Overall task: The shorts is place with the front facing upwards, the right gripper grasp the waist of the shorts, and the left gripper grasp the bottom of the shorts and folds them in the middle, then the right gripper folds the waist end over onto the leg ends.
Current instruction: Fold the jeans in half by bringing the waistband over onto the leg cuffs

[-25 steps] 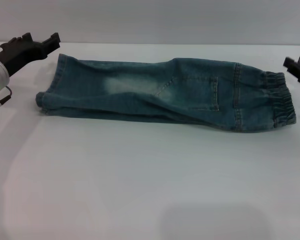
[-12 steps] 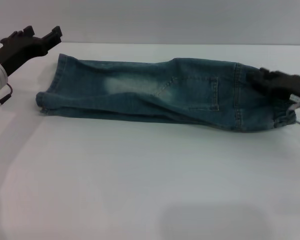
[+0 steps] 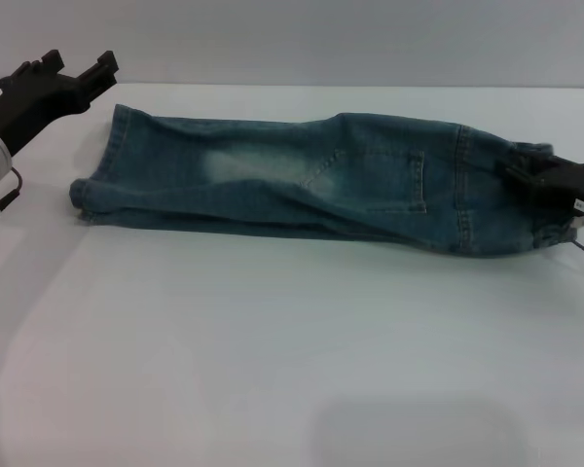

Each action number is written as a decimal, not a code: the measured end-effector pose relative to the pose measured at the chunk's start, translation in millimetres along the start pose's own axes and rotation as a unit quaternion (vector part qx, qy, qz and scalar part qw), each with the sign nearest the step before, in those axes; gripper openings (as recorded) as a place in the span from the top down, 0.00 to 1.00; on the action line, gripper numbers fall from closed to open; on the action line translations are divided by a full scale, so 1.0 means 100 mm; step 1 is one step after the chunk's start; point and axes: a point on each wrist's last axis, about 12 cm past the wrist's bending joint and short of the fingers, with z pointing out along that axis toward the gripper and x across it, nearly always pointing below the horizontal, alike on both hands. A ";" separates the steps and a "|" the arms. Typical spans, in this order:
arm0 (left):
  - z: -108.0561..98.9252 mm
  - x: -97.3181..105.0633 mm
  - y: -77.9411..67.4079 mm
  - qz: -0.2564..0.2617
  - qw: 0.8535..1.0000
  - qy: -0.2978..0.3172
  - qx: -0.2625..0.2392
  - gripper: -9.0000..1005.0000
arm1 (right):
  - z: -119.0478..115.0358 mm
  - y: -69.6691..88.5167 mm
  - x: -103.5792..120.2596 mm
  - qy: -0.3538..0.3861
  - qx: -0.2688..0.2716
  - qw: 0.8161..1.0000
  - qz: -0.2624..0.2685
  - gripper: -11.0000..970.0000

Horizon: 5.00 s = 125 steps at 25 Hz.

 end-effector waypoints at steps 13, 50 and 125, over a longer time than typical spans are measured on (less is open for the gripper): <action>-0.11 0.08 -0.07 0.017 0.999 -0.032 0.028 0.19 | -0.07 -0.12 -0.04 -0.031 0.036 0.999 0.003 0.60; -0.63 0.27 -0.12 0.047 0.980 -0.188 0.038 0.19 | -0.40 -0.07 -1.30 0.271 -0.077 0.959 -0.043 0.60; -0.72 0.40 0.00 0.051 0.985 -0.166 -0.007 0.21 | 0.06 0.27 -0.84 0.335 -0.070 0.930 -0.131 0.46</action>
